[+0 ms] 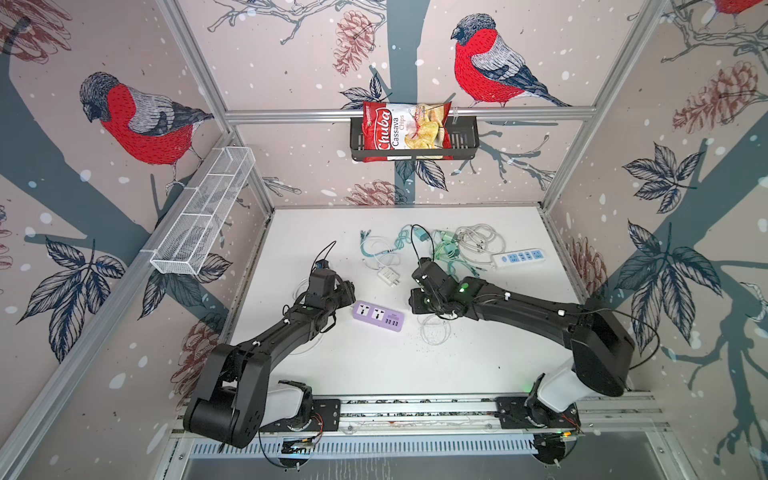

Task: Insert the plug
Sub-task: 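Move the left gripper to the purple strip while the right gripper carries the charger over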

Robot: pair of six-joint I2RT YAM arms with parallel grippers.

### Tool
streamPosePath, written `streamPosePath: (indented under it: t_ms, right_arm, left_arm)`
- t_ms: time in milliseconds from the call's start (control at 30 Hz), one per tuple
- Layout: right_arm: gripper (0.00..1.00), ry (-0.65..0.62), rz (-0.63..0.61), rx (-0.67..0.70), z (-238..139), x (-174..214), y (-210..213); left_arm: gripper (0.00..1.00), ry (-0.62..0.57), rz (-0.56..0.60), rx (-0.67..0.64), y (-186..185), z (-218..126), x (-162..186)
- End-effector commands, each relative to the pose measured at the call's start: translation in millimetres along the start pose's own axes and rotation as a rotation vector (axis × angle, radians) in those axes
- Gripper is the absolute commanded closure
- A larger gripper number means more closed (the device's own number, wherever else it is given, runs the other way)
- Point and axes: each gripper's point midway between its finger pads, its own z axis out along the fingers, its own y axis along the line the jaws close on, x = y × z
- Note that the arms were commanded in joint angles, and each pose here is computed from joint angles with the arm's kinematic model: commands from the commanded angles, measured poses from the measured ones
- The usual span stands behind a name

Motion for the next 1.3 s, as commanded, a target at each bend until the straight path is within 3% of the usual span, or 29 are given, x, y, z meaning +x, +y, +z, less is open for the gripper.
streamPosePath:
  t_ms: [0,533,1000,1267]
  right_arm:
    - [0.83,-0.004,0.017,0.038,-2,2,-5]
    - [0.82,-0.035,0.030,0.051,-15,-4,-23]
    - [0.80,-0.027,0.114,0.119,-34,9,-83]
    - [0.79,-0.023,0.164,0.143,-42,17,-76]
  left_arm:
    - [0.36,-0.017,-0.013,0.065,-16,1,-2]
    - [0.38,0.076,-0.013,0.110,-29,6,41]
    - [0.40,0.196,-0.006,0.350,-123,-8,112]
    - [0.41,0.153,0.036,0.375,-139,-24,108]
